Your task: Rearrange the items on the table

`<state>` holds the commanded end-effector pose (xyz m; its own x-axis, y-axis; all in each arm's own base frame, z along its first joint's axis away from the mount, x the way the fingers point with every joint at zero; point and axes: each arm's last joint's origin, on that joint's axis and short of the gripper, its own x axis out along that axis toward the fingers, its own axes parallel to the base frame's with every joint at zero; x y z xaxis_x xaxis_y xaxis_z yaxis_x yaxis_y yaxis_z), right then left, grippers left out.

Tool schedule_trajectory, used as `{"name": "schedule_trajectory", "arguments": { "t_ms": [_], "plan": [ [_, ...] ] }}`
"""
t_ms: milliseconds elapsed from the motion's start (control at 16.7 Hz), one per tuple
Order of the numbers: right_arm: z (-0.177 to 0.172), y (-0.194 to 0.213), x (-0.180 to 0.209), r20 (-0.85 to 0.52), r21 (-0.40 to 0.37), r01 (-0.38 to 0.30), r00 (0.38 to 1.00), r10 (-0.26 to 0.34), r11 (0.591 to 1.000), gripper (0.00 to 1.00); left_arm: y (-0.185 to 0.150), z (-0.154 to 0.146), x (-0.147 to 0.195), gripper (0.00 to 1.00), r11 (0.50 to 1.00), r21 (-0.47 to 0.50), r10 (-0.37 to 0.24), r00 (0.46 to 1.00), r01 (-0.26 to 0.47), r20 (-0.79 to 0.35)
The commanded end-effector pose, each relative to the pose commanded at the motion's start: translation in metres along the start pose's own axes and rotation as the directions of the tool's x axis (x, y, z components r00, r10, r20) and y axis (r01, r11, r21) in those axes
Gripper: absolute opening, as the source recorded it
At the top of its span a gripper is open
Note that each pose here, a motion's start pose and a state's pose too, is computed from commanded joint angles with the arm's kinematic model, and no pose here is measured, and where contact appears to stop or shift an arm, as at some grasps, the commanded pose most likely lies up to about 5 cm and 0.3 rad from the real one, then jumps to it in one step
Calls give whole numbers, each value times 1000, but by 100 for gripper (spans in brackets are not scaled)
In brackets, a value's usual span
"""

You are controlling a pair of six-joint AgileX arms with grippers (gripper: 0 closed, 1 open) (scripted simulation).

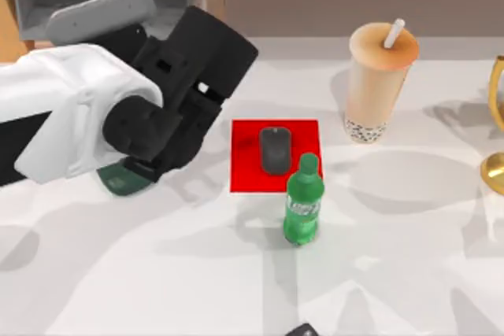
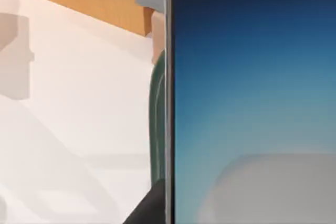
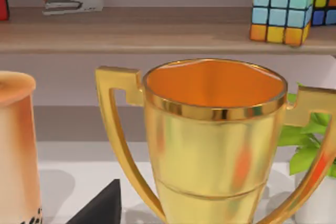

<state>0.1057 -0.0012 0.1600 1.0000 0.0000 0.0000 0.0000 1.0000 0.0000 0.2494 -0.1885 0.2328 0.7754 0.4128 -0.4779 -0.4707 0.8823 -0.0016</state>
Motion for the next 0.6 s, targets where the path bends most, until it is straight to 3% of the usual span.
{"name": "schedule_trajectory", "arguments": {
  "t_ms": [420,600],
  "plan": [
    [0,0,0,0,0,0,1000,0,1000,100,-1,1,-1,0,1000,-1,8,1000,-8,28],
    [0,0,0,0,0,0,1000,0,1000,100,2,9,-9,0,998,-46,-45,999,46,24]
  ]
}}
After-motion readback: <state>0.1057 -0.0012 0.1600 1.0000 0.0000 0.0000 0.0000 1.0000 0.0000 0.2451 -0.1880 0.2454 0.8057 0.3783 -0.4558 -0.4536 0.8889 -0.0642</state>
